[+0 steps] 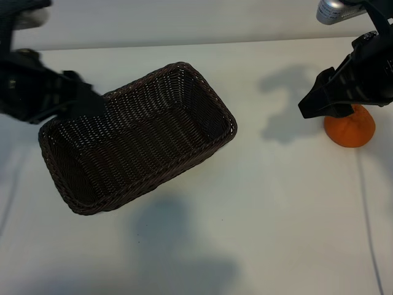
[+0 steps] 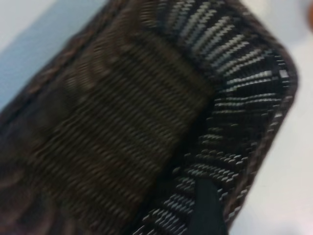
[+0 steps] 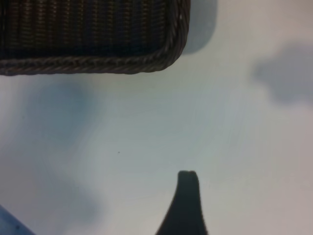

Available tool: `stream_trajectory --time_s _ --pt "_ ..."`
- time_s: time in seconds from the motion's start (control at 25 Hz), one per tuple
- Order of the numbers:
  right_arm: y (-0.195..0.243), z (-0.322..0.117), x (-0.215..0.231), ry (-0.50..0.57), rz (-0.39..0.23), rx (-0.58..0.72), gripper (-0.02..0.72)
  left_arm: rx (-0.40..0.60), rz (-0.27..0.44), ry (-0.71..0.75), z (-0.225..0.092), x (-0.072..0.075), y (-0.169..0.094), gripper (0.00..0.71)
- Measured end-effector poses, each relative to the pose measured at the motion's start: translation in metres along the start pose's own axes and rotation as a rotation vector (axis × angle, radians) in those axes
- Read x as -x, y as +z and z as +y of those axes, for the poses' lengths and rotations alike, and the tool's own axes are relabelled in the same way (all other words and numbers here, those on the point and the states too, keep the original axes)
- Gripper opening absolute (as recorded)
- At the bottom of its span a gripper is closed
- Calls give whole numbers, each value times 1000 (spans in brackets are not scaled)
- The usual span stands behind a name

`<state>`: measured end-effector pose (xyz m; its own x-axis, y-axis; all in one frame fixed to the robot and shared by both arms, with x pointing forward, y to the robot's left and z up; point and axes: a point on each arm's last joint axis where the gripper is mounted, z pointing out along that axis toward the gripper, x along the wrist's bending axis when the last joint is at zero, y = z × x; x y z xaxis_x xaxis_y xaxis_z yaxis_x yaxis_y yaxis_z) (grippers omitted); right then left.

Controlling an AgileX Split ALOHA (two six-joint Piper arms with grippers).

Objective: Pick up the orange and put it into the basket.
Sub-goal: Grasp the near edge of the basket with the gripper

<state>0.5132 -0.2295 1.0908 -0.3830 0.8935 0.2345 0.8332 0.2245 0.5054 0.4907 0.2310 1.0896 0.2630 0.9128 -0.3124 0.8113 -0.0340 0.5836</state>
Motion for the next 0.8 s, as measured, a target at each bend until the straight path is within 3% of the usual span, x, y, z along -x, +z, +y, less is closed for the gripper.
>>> stream_trajectory --time_s 0.16,0.44,0.6,0.8 --pt "0 -1 0 0 2 -6 595 43 166 -82 -9 -5 -36 525" --pt "0 0 0 0 2 -5 595 6 454 -223 -34 -20 -77 525" --pt "0 0 0 0 1 -3 595 -19 507 -287 -53 -30 -64 525" --pt "0 0 0 0 1 -2 595 27 475 -317 -70 -39 -36 536"
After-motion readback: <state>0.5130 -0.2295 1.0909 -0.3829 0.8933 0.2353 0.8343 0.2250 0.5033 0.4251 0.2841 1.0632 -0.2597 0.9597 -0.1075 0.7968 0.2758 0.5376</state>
